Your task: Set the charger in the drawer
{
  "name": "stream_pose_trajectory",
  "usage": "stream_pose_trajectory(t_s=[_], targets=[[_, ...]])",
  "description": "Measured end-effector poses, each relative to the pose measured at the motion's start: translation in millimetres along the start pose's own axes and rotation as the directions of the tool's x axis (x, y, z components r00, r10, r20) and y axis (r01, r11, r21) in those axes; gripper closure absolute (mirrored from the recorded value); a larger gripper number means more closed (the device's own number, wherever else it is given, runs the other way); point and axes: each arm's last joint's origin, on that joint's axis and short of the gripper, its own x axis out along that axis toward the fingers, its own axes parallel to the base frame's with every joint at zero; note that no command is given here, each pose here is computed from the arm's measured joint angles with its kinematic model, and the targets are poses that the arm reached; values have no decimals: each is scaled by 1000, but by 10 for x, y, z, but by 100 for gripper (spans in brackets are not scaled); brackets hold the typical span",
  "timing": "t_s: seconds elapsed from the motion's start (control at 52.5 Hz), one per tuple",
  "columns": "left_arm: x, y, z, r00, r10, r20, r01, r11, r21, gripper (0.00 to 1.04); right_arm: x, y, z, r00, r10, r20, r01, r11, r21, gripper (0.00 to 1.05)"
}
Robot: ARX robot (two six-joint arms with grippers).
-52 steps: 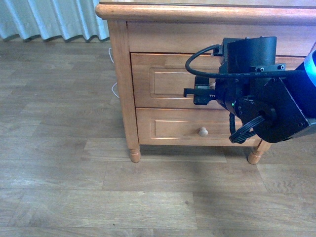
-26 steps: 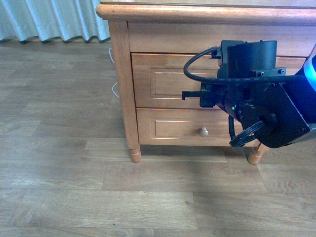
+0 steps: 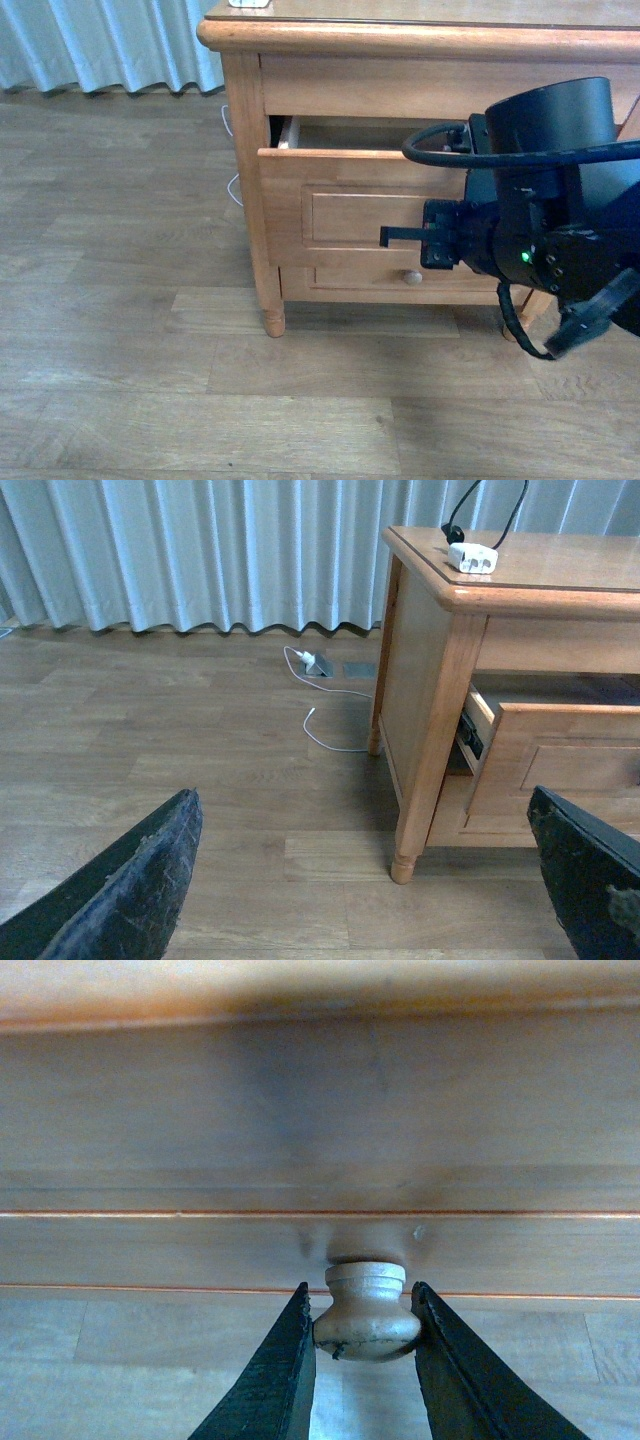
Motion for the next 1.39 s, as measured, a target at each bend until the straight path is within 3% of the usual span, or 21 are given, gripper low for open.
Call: stream_pose_trajectory(t_s=[0.515,0.629,0.724,0.953,1.22,1.392], targets=[[0,0,0,1000,0,0,0,1000,0,6,-692,-26,-350,989,83,-123,-86,996,-25,80],[0,0,0,1000,0,0,0,1000,0,6,-739,-32,-373,988,89,-126,-93,995,-24,64],[0,0,0,1000,0,0,0,1000,0,6,-882,-52,-352,987,107,-117,-110,994,-20,44],[0,0,0,1000,0,0,0,1000,0,6,-1350,-248,-131,990,137,-37,-137,991,14,6],[0,0,0,1000,0,0,0,1000,0,6,-1999,-667,181,979,172,107,-176,984,31,8],[0,0,0,1000,0,0,0,1000,0,6,-2323,-942,191,972,163,171,-173,984,42,8]])
